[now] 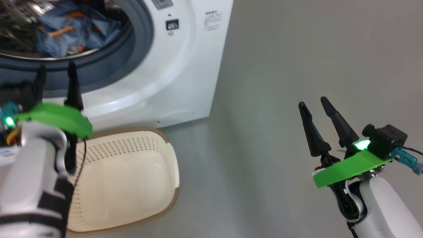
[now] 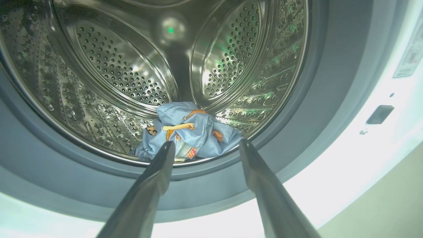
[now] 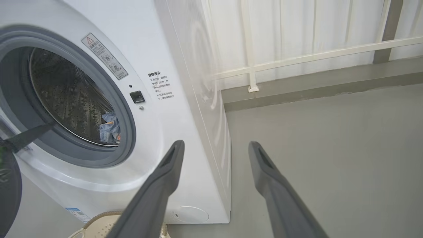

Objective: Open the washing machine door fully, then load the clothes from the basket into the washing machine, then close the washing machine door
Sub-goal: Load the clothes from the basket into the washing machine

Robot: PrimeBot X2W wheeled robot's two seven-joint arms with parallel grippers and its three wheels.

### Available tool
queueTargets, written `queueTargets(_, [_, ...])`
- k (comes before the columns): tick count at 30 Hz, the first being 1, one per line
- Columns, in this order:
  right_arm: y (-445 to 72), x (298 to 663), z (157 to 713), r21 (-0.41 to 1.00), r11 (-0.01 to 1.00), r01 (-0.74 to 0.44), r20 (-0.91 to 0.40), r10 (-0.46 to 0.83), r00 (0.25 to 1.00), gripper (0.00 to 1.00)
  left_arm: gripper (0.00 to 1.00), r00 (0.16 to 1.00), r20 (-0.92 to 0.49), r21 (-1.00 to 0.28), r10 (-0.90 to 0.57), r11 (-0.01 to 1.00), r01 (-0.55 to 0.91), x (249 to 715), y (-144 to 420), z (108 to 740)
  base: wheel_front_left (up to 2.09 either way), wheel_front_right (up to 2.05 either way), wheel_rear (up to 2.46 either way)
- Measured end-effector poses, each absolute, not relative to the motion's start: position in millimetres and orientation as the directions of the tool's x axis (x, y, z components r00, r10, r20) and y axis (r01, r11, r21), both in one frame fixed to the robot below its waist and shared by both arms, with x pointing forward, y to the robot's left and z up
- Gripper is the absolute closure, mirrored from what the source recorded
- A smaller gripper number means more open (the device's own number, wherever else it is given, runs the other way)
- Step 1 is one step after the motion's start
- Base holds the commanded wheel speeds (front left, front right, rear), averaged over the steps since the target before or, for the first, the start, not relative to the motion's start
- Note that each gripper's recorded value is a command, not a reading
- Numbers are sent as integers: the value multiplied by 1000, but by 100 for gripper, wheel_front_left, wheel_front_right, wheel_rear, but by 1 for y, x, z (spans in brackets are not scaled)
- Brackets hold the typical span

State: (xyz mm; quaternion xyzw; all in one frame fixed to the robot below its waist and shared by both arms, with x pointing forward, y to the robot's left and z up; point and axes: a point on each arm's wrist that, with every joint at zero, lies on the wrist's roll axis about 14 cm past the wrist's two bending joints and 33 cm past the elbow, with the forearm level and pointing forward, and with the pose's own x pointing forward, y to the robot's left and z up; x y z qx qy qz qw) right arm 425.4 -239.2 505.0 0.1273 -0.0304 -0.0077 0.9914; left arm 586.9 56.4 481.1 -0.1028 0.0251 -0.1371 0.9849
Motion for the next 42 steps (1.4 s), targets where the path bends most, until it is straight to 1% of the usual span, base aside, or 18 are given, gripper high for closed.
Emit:
queueTargets(8, [-229, 420, 524, 250, 967, -41, 108, 15, 994, 0, 0, 972, 10, -191, -234, 954, 232, 539, 85, 491, 0, 0, 0])
queueTargets(16, [-217, 412, 528, 262, 962, -75, 122, 45, 992, 0, 0, 983, 28, -194, -182, 964, 184, 496, 111, 497, 0, 0, 0])
queueTargets(24, [-201, 407, 538, 262, 957, -125, 150, 88, 985, 0, 0, 994, 21, -244, -106, 964, 108, 451, 136, 496, 0, 0, 0])
queueTargets(35, [-188, 396, 542, 253, 953, -165, 159, 128, 979, 0, 0, 997, 19, -253, -72, 965, 75, 403, 152, 495, 0, 0, 0])
queueTargets(42, [-183, 391, 539, 246, 953, -178, 150, 144, 978, 0, 0, 999, 28, -256, -46, 965, 51, 389, 161, 498, 0, 0, 0])
